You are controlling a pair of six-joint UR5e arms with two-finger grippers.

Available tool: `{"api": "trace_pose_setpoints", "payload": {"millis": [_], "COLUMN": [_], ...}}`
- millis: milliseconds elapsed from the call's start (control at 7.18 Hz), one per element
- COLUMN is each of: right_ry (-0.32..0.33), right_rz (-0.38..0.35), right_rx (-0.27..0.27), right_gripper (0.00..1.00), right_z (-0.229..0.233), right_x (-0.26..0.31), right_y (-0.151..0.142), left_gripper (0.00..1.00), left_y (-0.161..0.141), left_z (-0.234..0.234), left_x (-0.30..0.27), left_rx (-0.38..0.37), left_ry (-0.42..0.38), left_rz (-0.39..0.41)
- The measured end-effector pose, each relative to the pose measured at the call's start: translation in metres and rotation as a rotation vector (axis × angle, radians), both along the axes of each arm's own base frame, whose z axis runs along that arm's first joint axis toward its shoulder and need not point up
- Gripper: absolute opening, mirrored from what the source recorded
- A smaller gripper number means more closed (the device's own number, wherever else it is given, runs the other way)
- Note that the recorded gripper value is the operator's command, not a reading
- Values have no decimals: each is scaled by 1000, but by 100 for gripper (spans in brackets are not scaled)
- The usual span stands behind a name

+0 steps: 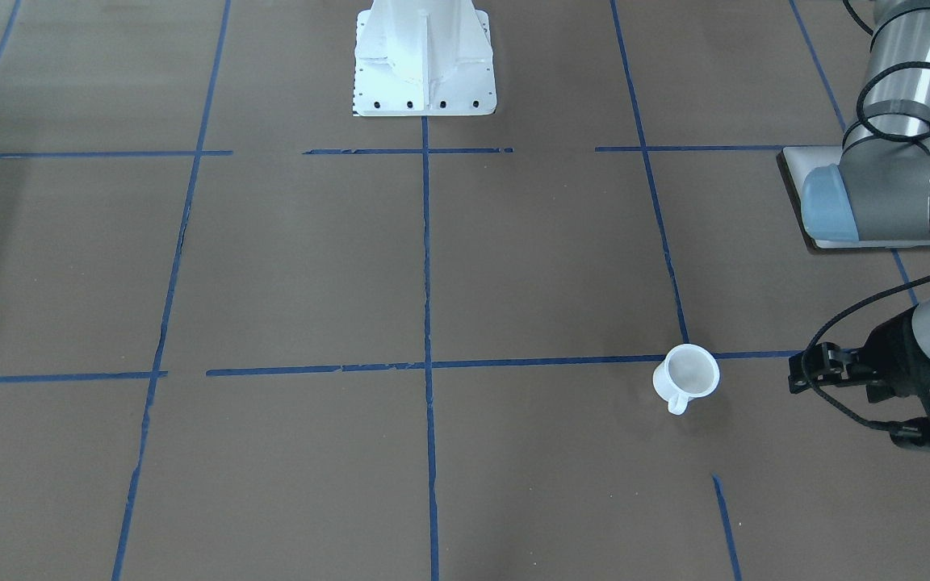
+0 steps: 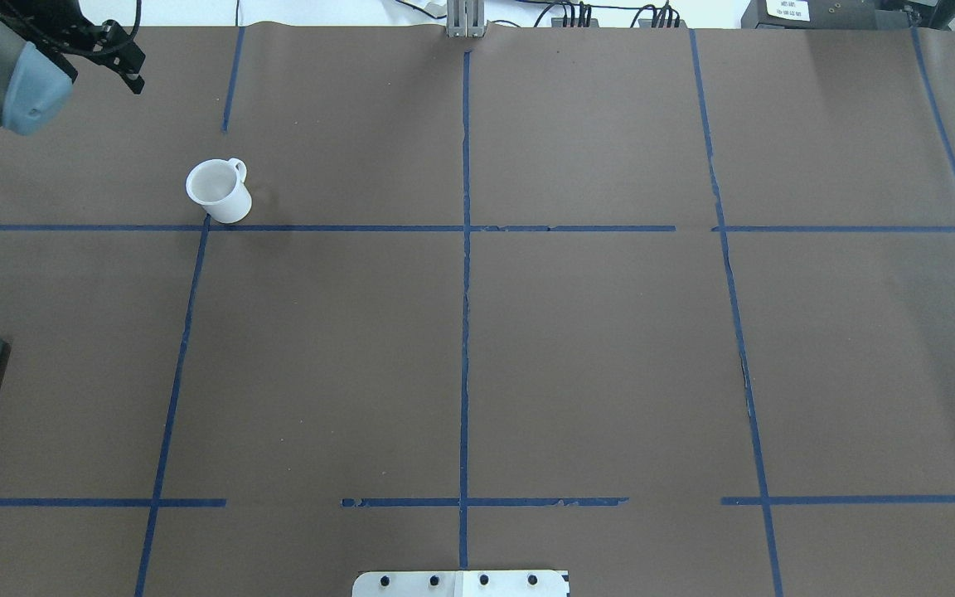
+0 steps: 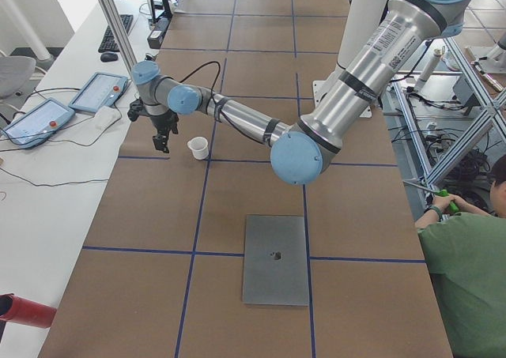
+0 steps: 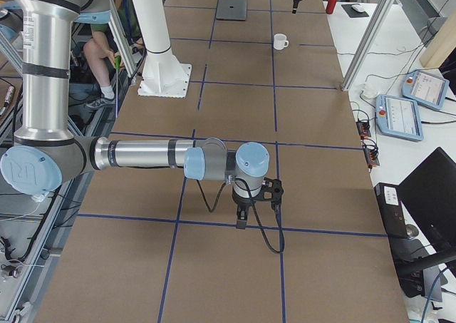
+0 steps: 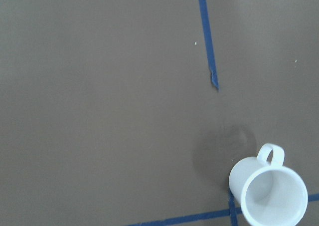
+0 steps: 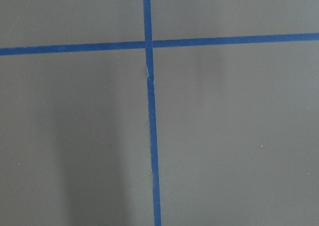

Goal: Place cup on laptop
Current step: 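Reach the left gripper forward to the white cup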

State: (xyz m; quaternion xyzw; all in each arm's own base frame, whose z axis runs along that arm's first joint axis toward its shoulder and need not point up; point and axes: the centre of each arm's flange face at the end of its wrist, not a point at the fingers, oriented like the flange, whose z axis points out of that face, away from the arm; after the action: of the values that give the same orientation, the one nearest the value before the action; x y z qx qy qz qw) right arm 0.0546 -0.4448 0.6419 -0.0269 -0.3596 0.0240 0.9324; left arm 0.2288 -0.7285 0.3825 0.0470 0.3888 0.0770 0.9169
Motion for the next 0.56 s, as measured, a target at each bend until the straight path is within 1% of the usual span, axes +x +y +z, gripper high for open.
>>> {"api": "trace_pose_setpoints", "payload": {"millis": [139,278,557], "right_ry": [0,0,0], "right_rz": [0,0,0], "right_rx": [0,0,0], "right_gripper": [100,100,100], "right_z": [0,0,0], "right_x": [0,0,0], "right_y": [0,0,0], "left_gripper": [100,100,100], "left_y": [-13,-16,-5], "left_z": [-4,2,16], "left_x": [35,68,115], "left_rx": [3,5,-8], "left_ry": [15,35,51], "left_rz": [0,-2,18]}}
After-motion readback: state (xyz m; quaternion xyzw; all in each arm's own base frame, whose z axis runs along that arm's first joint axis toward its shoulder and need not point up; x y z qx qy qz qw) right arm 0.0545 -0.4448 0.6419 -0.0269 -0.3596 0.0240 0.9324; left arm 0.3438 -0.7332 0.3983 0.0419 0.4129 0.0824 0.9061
